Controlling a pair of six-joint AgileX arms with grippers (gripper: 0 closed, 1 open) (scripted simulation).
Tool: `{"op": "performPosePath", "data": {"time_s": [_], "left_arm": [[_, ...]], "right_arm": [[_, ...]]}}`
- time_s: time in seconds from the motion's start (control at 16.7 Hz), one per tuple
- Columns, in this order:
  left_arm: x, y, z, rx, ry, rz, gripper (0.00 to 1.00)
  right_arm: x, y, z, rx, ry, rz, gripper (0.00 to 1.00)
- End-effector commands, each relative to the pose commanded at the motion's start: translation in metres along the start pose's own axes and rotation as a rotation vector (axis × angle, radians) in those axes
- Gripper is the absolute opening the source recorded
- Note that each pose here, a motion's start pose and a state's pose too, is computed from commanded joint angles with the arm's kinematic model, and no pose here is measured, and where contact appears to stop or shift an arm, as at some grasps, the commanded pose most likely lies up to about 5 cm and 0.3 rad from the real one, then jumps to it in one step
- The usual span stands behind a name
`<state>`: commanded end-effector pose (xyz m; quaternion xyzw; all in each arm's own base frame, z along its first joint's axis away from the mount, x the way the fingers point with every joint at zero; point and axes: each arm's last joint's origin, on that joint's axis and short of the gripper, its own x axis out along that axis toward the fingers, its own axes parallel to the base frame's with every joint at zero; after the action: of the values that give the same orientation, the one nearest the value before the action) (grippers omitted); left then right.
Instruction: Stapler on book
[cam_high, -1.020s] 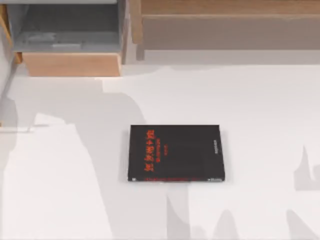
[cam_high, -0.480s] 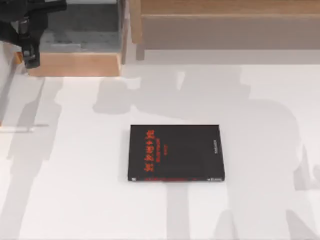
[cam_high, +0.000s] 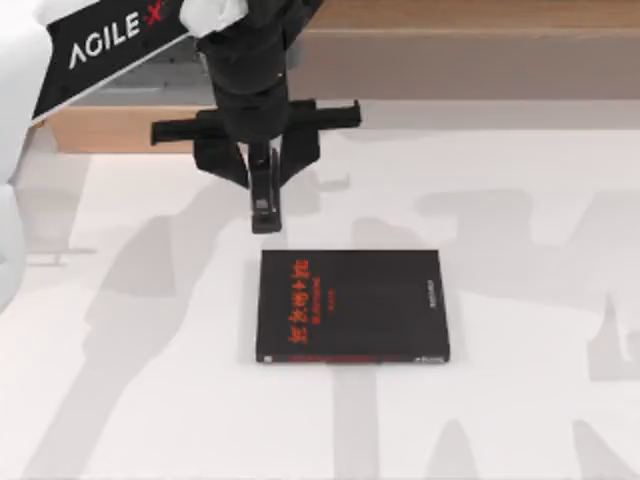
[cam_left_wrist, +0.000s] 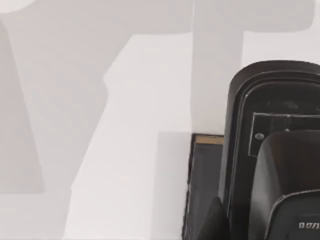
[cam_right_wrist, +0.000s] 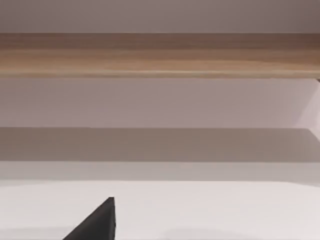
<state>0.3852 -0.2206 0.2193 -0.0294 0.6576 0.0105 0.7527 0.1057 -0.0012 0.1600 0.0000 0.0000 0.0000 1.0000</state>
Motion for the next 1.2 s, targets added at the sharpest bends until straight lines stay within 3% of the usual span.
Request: {"op": "performPosePath", "data": {"time_s": [0.18, 0.42, 1.2], "left_arm": [[0.014, -0.044, -0.037, 0.038, 0.022, 0.016, 0.00], [0.025, -0.076, -0.070, 0.069, 0.034, 0.032, 0.00], [0.043, -0.078, -0.074, 0.072, 0.034, 0.032, 0.00]], "right_arm": [[0.000, 0.000, 0.000, 0.000, 0.000, 0.000, 1.00], [0.000, 0.000, 0.000, 0.000, 0.000, 0.000, 1.00], [0.000, 0.000, 0.000, 0.000, 0.000, 0.000, 1.00]]}}
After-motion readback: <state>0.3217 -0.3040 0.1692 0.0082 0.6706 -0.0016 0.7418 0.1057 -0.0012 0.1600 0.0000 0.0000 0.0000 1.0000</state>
